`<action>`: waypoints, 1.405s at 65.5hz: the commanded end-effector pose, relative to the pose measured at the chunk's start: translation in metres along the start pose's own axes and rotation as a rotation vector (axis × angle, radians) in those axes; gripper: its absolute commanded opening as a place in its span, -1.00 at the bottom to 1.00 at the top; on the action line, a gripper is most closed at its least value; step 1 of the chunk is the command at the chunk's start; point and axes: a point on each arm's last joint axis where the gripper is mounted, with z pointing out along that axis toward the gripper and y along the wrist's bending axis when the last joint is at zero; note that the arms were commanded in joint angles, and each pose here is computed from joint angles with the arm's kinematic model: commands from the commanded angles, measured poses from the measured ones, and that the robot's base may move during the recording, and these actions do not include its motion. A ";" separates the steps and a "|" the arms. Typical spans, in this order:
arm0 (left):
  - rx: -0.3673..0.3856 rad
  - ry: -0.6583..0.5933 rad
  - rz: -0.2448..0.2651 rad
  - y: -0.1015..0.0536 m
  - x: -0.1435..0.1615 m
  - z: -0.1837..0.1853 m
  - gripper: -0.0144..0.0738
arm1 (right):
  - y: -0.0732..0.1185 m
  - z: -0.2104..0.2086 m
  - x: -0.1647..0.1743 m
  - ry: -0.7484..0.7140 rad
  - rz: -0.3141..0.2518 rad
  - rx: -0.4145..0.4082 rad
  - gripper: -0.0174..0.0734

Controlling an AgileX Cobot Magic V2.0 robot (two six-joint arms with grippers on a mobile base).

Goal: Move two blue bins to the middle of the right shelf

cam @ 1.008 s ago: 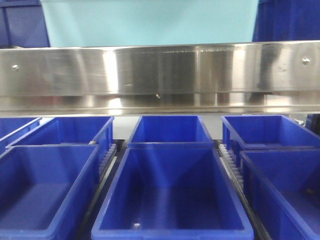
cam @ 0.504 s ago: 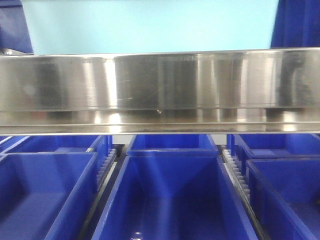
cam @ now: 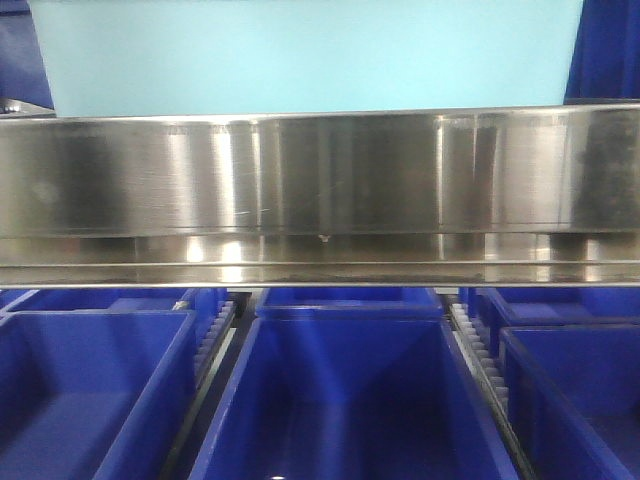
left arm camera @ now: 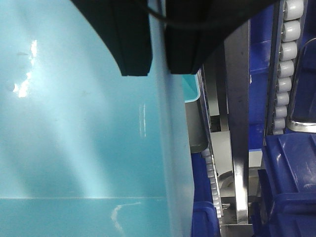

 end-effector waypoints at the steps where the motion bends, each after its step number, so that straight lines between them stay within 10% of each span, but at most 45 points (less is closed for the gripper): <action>1: 0.027 -0.079 0.004 -0.004 -0.009 -0.011 -0.92 | -0.002 -0.005 -0.005 -0.046 -0.011 0.019 -0.95; 92: 0.032 -0.033 -0.002 -0.004 -0.005 -0.003 -0.92 | -0.004 -0.003 -0.007 -0.065 -0.014 0.029 -0.95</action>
